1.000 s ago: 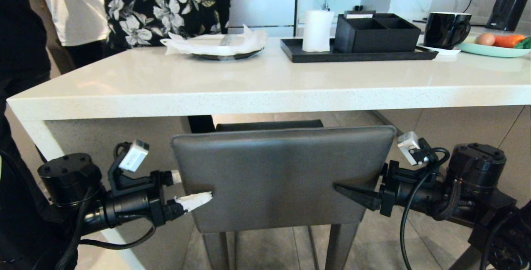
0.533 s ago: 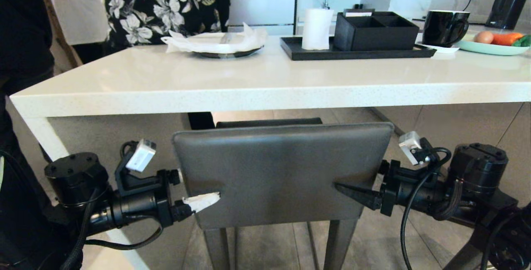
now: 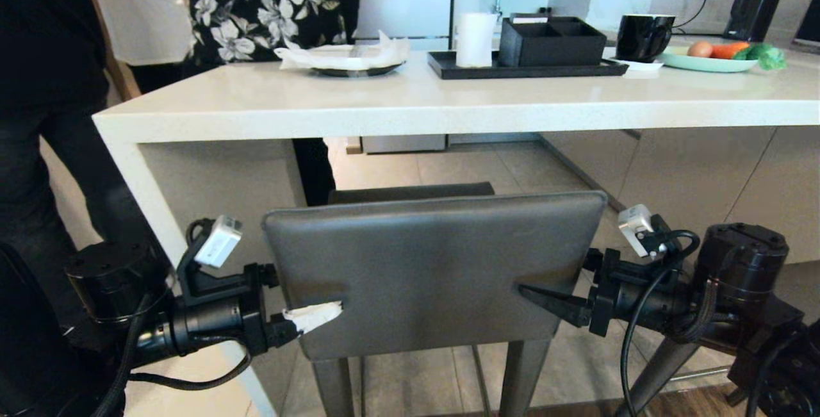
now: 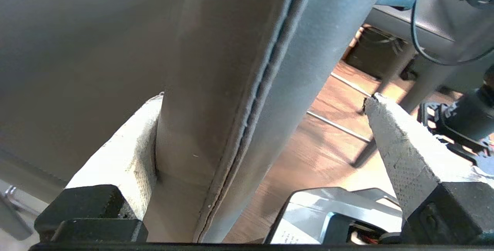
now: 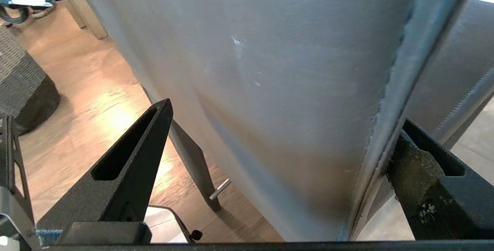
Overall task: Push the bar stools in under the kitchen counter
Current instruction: Pull the gray chair out from under the dining table
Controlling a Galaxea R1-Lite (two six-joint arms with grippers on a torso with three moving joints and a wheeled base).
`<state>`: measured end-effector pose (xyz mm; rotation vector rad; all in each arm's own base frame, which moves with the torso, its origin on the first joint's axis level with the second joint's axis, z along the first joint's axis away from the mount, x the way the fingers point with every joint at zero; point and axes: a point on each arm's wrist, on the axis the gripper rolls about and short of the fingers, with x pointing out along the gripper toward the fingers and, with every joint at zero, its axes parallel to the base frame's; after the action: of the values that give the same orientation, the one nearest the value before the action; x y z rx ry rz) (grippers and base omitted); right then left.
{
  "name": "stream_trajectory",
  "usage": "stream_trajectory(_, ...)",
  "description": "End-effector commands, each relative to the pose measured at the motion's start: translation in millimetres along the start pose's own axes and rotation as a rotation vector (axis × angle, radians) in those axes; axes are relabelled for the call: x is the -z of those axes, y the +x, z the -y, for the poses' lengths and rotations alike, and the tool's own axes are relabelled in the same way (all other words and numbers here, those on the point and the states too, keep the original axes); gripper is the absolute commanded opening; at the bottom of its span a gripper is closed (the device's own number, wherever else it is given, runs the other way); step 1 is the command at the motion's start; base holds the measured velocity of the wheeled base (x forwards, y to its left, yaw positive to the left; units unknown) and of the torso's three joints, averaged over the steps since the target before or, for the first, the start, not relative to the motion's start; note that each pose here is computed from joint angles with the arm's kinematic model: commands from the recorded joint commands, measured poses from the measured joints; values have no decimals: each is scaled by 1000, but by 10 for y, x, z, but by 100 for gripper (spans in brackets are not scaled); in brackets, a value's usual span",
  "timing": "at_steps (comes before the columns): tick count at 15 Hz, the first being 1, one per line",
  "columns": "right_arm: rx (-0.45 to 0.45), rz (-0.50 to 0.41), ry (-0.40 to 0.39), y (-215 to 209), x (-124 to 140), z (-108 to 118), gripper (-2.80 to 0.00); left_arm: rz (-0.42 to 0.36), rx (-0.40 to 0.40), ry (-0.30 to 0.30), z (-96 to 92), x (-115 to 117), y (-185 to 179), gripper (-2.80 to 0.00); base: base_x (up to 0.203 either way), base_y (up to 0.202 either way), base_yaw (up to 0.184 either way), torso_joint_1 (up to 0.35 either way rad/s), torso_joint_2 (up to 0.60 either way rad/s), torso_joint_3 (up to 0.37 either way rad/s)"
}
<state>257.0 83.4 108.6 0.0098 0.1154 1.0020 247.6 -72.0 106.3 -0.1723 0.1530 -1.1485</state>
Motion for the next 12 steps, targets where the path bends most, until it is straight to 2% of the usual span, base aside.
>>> stream_trajectory(1,-6,14,-13,-21,-35,-21,0,8,8,12,40,-25,-21,0,-197,0,0,7,3,2)
stream_trajectory(12,-31,22,-23,-178,-42,-287,0,15,-16,17,289,-48,-181,0,-194,0,-1,2,1,3)
